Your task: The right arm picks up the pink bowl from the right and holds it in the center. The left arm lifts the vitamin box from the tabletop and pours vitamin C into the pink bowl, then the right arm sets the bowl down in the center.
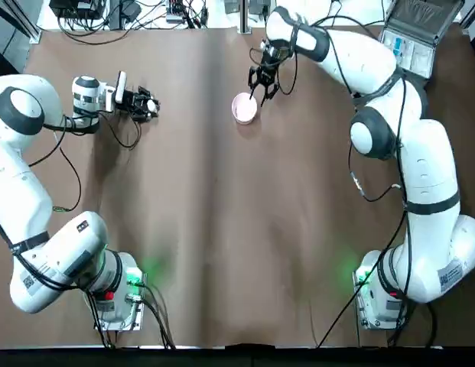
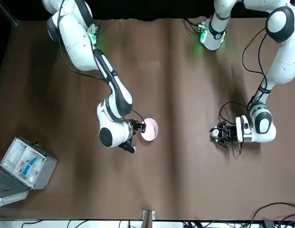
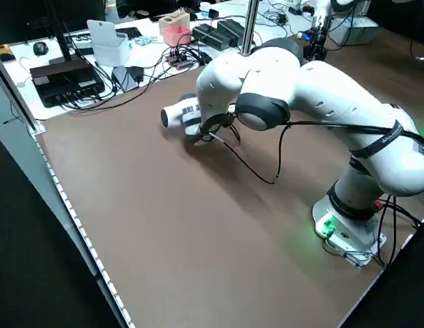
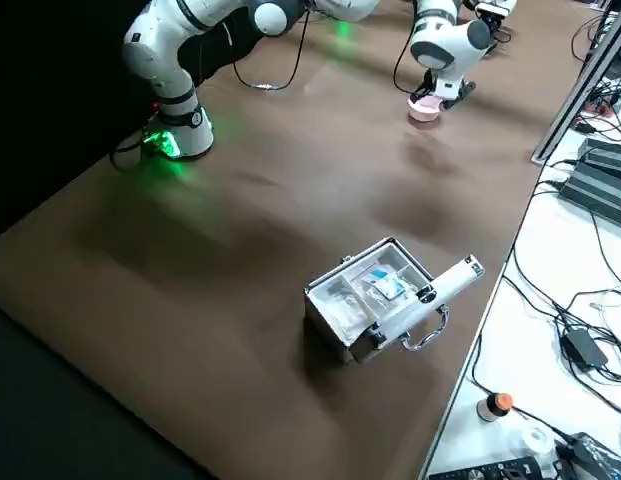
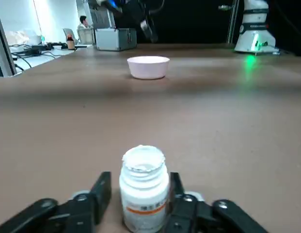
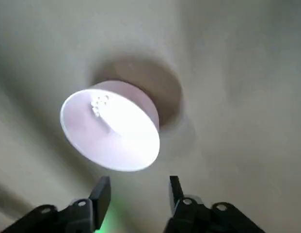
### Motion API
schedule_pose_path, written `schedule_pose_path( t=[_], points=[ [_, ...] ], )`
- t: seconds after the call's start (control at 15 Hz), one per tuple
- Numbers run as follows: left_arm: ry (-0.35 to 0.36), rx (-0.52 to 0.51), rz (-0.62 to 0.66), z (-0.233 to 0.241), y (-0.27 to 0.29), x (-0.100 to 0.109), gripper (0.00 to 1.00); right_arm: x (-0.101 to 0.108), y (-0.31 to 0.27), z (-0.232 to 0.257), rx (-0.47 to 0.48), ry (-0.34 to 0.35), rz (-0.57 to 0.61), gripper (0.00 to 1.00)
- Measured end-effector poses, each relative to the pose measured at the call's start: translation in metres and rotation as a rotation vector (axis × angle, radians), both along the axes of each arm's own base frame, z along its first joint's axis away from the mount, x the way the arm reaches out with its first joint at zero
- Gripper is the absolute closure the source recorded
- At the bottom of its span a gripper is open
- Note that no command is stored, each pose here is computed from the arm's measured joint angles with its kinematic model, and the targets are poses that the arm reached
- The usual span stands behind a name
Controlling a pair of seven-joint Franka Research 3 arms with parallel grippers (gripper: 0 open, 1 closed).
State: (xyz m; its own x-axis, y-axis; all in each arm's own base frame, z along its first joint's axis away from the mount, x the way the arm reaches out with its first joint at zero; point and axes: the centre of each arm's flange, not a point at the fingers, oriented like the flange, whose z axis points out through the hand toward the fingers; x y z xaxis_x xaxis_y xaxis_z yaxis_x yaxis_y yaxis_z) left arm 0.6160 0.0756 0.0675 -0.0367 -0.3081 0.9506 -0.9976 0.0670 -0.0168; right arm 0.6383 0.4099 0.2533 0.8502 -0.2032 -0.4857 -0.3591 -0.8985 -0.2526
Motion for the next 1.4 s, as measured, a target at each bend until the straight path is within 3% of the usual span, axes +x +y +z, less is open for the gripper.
schedule_pose_path(
  t=[0.33,0.53,0.73,0.8,0.93,1.07,1.13,1.4],
  points=[
    [-0.014,0.03,0.004,0.005,0.007,0.003,0.0,0.02,-0.043,0.06,0.01,-0.011,-0.033,0.4],
    [-0.039,0.047,0.003,0.022,0.011,0.01,0.0,0.038,-0.096,0.098,-0.01,-0.014,-0.058,0.4],
    [-0.101,0.091,0.0,0.061,0.022,0.023,0.0,0.046,-0.156,0.14,-0.107,-0.042,-0.038,0.39],
    [-0.123,0.105,-0.006,0.078,0.025,0.028,0.0,0.048,-0.174,0.154,-0.157,-0.069,-0.034,0.38],
    [-0.17,0.141,-0.023,0.113,0.022,0.037,0.0,0.05,-0.201,0.185,-0.264,-0.149,-0.024,0.26],
    [-0.22,0.189,-0.072,0.146,0.005,0.045,0.0,0.047,-0.223,0.22,-0.322,-0.21,0.007,0.22],
    [-0.263,0.255,-0.165,0.172,-0.028,0.049,0.0,0.04,-0.252,0.25,-0.325,-0.226,0.061,0.19],
    [-0.342,0.343,-0.311,0.208,-0.103,0.052,0.0,0.032,-0.323,0.294,-0.286,-0.273,0.148,0.06]
  ],
)
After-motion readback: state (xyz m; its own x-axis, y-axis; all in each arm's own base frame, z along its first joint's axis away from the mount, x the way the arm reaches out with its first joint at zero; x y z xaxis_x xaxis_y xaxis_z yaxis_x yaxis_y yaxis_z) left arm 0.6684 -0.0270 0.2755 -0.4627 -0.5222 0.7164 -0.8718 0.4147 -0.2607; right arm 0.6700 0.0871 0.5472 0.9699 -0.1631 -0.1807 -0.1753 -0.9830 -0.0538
